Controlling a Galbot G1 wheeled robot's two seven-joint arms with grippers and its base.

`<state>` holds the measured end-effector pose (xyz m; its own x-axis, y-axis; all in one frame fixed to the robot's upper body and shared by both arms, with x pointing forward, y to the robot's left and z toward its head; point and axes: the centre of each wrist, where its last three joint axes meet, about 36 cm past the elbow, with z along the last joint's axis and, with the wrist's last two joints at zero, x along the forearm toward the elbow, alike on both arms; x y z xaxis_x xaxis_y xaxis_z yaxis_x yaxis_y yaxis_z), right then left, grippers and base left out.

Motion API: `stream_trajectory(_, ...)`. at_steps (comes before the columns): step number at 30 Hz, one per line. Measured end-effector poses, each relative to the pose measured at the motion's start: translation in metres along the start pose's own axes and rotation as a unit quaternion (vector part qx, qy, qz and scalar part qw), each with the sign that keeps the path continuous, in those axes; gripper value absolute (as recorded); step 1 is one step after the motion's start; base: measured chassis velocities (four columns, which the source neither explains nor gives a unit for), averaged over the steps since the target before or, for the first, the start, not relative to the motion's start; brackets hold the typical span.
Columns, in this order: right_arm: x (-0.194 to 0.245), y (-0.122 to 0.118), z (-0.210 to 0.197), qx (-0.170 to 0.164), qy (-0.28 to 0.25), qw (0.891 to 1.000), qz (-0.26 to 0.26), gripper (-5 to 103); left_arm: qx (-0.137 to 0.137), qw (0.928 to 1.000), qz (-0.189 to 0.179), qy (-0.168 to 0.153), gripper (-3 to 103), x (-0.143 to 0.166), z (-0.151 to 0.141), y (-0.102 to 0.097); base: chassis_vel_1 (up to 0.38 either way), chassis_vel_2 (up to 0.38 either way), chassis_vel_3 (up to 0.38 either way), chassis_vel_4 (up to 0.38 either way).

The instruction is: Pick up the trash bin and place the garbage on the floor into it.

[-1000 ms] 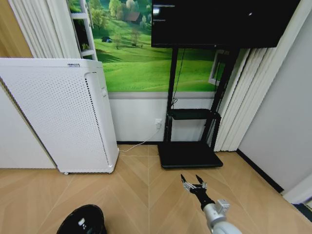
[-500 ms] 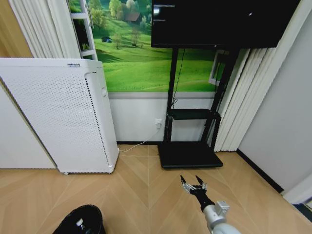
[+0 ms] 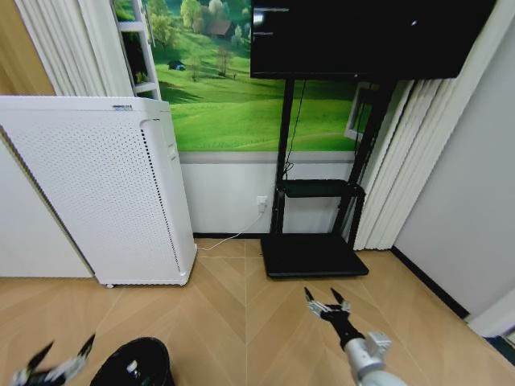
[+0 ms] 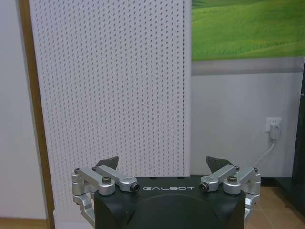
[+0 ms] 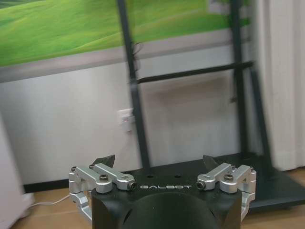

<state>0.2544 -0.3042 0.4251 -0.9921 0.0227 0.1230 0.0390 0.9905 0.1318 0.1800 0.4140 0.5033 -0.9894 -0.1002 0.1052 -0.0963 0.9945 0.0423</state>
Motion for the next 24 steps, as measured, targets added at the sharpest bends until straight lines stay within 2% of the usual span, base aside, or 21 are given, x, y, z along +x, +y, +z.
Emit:
stream_trajectory(1, 0.0, 0.0, 0.0, 0.0, 0.0, 1.0, 0.0, 100, 0.0, 1.0, 0.0, 0.0, 100, 0.0, 0.0, 0.0, 0.0, 0.0, 0.0, 0.0)
stream_trajectory(3, 0.017, -0.019, -0.018, 0.016, -0.021, 0.999, 0.038, 100, -0.011, 0.9995, 0.009, -0.028, 100, -0.012, -0.034, -0.027, 0.0, 0.0, 0.0, 0.0)
stream_trajectory(4, 0.017, -0.019, -0.018, 0.016, -0.021, 0.999, 0.038, 100, -0.011, 0.9995, 0.009, -0.028, 100, -0.012, -0.034, -0.027, 0.0, 0.0, 0.0, 0.0)
stream_trajectory(6, 0.02, -0.021, -0.029, 0.015, -0.032, 0.999, 0.039, 100, -0.011, 0.999, 0.008, -0.043, 100, -0.004, -0.049, -0.043, 0.0, 0.0, 0.0, 0.0)
stream_trajectory(9, 0.027, -0.023, -0.036, 0.016, -0.039, 0.998, 0.048, 100, -0.008, 0.9984, 0.019, -0.053, 100, -0.002, -0.057, -0.054, 0.0, 0.0, 0.0, 0.0)
stream_trajectory(17, 0.04, -0.019, -0.047, 0.025, -0.055, 0.996, 0.063, 100, 0.0, 0.9988, 0.03, -0.038, 100, -0.003, -0.049, -0.067, 0.0, 0.0, 0.0, 0.0)
stream_trajectory(24, 0.041, -0.017, -0.048, 0.027, -0.053, 0.996, 0.064, 100, 0.0, 0.999, 0.029, -0.033, 100, -0.003, -0.046, -0.068, 0.0, 0.0, 0.0, 0.0)
